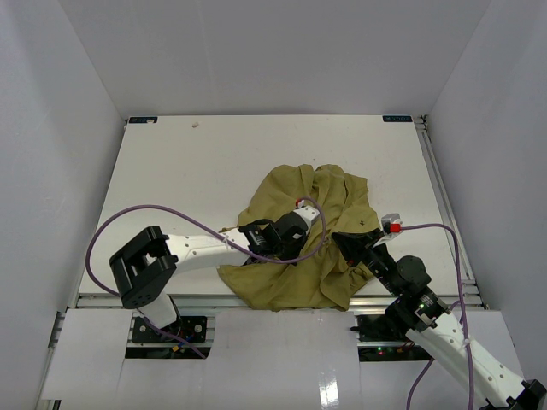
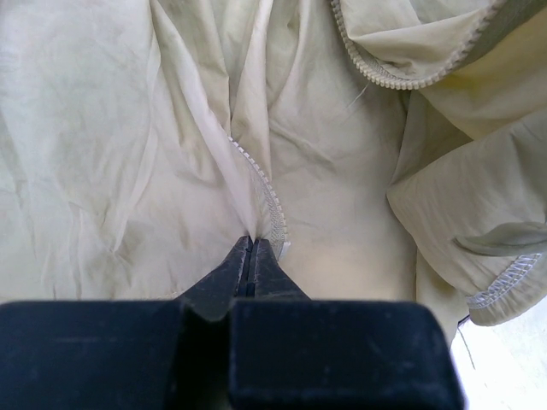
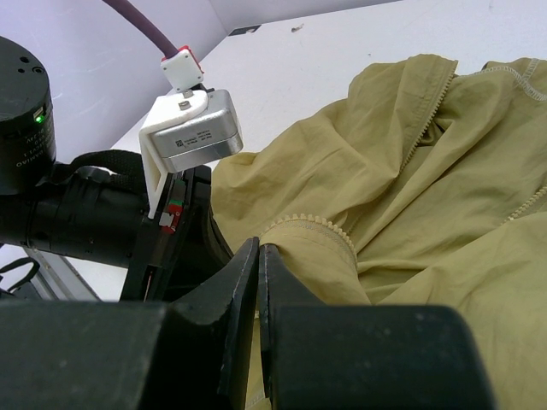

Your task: Zip up the jacket

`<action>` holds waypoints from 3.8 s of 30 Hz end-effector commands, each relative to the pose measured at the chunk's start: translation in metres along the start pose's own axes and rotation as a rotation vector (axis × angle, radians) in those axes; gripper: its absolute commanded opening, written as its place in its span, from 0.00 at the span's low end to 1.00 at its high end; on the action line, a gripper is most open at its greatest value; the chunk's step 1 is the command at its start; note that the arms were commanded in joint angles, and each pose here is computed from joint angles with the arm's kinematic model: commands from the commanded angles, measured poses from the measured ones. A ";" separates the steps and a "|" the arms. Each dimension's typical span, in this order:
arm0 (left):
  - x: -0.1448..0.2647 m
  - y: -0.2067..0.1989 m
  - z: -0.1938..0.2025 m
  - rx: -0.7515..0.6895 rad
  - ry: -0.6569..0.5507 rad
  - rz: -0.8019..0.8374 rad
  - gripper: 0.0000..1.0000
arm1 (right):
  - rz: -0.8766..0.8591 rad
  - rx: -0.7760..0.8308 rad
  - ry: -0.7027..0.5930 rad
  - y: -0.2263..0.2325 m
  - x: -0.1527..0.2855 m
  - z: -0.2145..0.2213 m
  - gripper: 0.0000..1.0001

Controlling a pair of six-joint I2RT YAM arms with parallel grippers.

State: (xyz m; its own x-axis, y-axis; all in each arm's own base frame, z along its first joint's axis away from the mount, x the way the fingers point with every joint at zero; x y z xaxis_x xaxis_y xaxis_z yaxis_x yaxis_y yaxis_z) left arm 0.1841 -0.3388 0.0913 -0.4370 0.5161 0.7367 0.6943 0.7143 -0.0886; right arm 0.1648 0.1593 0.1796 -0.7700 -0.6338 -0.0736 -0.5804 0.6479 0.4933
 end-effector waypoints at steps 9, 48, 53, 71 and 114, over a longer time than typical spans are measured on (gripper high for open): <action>0.012 -0.007 -0.008 -0.009 -0.045 0.053 0.00 | -0.023 0.019 -0.060 0.009 -0.001 -0.021 0.08; 0.091 -0.013 -0.081 -0.097 -0.613 0.289 0.00 | -0.306 0.002 0.026 0.047 -0.005 -0.003 0.08; 0.090 0.000 -0.070 -0.035 -0.634 0.236 0.00 | -0.297 -0.036 0.034 0.044 -0.004 0.003 0.08; 0.025 0.003 -0.025 0.022 -0.183 0.134 0.42 | 0.107 -0.133 -0.088 -0.017 0.006 -0.002 0.08; -0.031 -0.020 -0.009 0.060 0.054 0.013 0.47 | 0.175 -0.122 -0.148 -0.026 0.022 -0.014 0.08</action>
State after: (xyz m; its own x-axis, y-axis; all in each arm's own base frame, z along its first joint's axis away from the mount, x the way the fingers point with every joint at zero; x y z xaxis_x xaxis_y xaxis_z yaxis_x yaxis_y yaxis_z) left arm 0.1861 -0.3653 0.0567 -0.3712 0.4747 0.7980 0.6712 0.7311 -0.1227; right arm 0.1709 0.1304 0.1297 -0.8844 -0.4572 0.0935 -0.3217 0.7424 0.5876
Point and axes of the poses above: each gripper's point midway between its finger pads, its own x axis back along the fingers, its own y axis along the line the jaws close on, z = x × y, the point moved 3 cm from there along x, back along the fingers, and after that the axes turned 5 degrees about -x, right-handed, at the moved point
